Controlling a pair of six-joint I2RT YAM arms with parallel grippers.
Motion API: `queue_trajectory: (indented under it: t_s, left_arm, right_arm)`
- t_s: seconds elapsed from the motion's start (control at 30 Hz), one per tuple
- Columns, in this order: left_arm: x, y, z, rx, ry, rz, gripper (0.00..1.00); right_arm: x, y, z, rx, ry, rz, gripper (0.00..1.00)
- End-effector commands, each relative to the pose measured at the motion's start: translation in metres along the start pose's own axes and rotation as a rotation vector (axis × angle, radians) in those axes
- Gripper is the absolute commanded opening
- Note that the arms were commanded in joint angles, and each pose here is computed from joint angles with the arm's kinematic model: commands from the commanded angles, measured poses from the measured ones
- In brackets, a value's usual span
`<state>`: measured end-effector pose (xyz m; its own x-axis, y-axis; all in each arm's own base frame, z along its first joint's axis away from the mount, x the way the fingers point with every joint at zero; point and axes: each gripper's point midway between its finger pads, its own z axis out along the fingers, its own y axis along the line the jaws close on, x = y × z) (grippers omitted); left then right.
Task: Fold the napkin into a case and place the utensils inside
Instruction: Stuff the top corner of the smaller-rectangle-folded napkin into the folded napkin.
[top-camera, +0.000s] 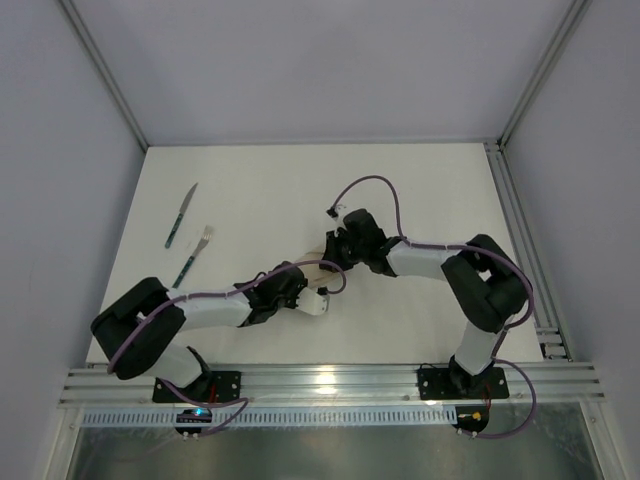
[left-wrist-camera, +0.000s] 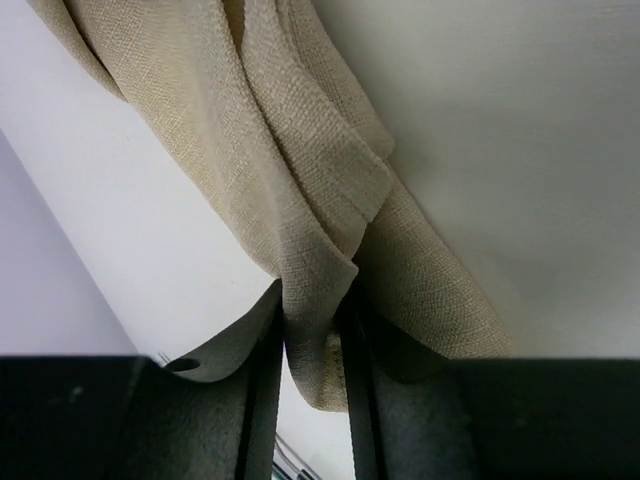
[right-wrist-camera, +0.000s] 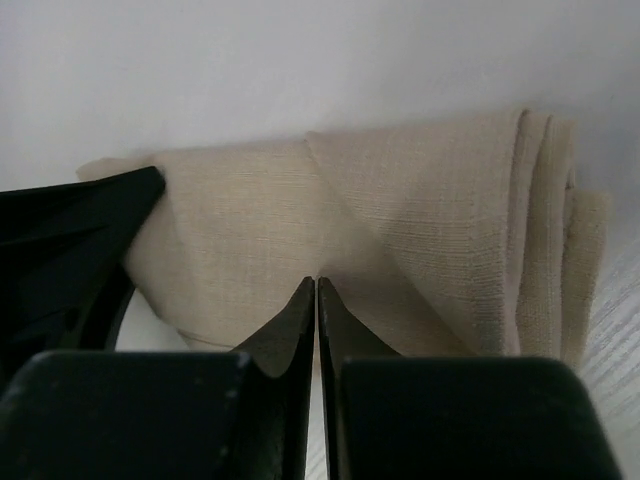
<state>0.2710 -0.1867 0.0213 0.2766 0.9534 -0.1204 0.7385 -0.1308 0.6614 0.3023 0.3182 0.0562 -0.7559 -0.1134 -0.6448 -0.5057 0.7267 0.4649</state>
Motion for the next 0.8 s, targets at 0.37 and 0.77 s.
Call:
queue_trajectory:
  t_s: [0.37, 0.77]
  left_arm:
    - [-0.026, -0.024, -0.044, 0.239, -0.159, -0.098, 0.5]
    - [-0.075, 0.028, -0.064, 0.179, -0.328, -0.336, 0.62]
  right_arm:
    - [0.021, -0.038, 0.019, 0.072, 0.018, 0.161, 0.04]
    - [0.014, -0.02, 0.016, -0.022, -0.023, 0.217, 0.04]
